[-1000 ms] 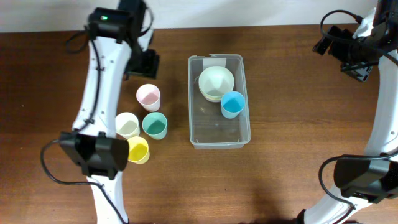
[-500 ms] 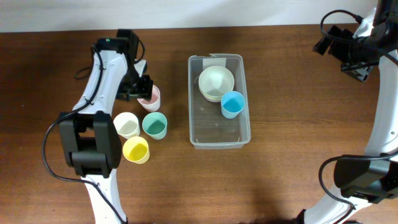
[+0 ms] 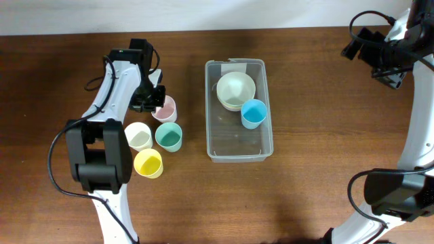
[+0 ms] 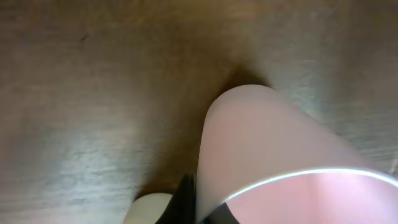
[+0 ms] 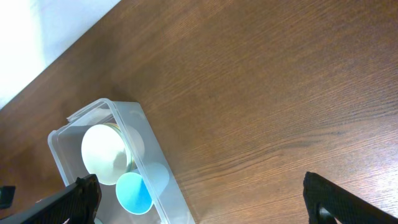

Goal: Pack container
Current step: 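Move left gripper back to the pink cup and grasp it, then carry pink cup with left gripper and place it in the container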

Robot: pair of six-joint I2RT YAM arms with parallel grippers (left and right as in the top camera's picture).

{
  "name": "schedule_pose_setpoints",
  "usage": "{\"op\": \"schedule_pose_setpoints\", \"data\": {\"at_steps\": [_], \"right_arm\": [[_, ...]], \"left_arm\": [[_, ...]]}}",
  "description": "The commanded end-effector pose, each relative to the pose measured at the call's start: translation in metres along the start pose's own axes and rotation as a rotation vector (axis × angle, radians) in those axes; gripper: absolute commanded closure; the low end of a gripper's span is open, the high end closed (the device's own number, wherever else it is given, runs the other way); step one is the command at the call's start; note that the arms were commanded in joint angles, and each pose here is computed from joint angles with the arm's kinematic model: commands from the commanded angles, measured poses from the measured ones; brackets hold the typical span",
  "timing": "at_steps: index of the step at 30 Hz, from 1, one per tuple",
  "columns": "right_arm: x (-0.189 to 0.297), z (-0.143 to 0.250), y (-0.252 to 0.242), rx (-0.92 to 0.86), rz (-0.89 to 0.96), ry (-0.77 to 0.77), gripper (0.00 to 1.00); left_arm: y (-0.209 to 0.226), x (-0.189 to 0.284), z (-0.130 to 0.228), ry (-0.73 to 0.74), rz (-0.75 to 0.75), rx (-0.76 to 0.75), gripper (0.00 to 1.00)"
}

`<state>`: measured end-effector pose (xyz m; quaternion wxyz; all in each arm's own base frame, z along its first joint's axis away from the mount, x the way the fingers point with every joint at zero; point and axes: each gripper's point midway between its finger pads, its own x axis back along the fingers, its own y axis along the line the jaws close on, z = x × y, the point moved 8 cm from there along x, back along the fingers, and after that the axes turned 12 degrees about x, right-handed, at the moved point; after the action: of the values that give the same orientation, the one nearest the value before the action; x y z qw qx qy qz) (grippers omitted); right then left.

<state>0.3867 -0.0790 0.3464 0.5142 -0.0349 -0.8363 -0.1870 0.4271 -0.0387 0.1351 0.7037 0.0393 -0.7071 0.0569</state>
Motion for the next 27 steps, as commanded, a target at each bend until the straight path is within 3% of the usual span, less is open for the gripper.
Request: {"op": "schedule_pose_setpoints", "data": {"at_steps": [1, 8, 14, 27], "right_arm": [[0.002, -0.001, -0.001, -0.001, 0.002, -0.009, 0.01], [0.002, -0.001, -0.001, -0.001, 0.002, -0.009, 0.01], [0.002, -0.001, -0.001, -0.001, 0.002, -0.009, 0.01], [0.002, -0.001, -0.001, -0.001, 0.002, -0.009, 0.01]], "left_arm": [[0.005, 0.018, -0.008, -0.029, -0.014, 0.007, 0.99], [-0.019, 0.111, -0.008, -0.163, 0.063, -0.039, 0.99], [-0.077, 0.171, 0.021, -0.259, 0.170, -0.181, 1.00], [-0.211, 0.138, 0.090, -0.233, 0.197, -0.547, 0.99]]}}
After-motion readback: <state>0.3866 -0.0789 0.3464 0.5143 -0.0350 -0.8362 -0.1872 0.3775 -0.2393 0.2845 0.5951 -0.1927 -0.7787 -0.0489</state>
